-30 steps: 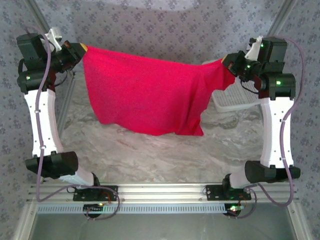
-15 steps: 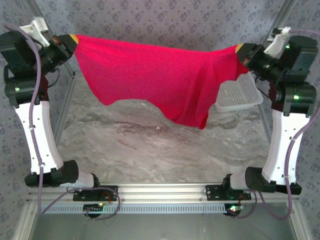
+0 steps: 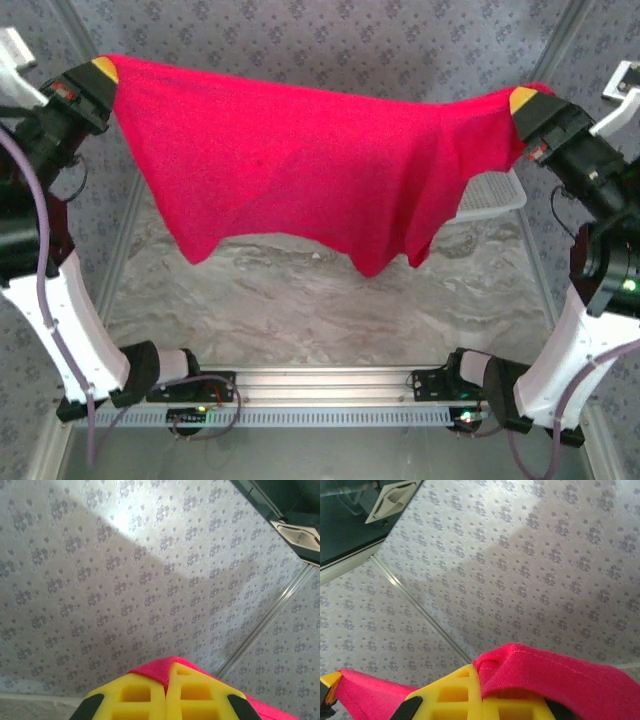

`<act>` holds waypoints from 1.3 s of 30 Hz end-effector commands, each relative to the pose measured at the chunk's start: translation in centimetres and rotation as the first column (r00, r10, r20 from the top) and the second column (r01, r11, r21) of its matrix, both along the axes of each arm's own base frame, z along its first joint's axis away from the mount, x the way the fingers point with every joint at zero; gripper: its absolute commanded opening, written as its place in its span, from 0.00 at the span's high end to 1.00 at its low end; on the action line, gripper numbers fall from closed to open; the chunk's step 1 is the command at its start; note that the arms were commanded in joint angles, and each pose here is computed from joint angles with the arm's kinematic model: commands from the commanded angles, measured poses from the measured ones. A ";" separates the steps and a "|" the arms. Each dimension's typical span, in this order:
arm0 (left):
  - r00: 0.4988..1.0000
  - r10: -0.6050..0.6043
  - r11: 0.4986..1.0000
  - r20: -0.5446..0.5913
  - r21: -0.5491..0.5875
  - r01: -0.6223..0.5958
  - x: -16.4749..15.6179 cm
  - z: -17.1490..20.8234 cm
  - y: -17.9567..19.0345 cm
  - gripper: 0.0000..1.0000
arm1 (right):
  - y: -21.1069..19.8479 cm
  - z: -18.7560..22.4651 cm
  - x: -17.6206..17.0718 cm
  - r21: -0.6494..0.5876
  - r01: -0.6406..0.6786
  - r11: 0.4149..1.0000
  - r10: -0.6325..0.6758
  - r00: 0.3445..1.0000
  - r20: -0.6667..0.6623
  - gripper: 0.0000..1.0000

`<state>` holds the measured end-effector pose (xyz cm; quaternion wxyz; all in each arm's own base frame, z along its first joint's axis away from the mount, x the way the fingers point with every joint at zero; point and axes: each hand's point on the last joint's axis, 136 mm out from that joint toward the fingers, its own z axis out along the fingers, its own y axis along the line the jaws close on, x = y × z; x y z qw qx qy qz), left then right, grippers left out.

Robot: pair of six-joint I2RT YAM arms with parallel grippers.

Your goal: Fold the inside-out t-shirt

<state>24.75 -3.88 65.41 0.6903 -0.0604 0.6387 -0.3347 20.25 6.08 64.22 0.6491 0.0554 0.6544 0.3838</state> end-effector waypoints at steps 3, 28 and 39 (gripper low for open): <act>0.999 0.021 0.999 -0.026 0.028 -0.021 -0.4 -1.8 0.2 1.00 | 0.2 -0.6 -1.0 -0.012 0.008 1.000 -0.008 1.000 0.006 1.00; 0.921 -0.156 0.981 -0.357 -0.165 0.102 23.2 -14.1 1.0 1.00 | 2.5 -9.4 22.2 0.022 -0.107 0.994 0.108 0.944 -0.310 1.00; 0.930 -0.077 0.996 -0.361 -0.059 0.060 18.0 -14.4 2.4 1.00 | 3.6 -9.3 15.7 -0.119 -0.151 0.981 0.121 0.967 -0.225 1.00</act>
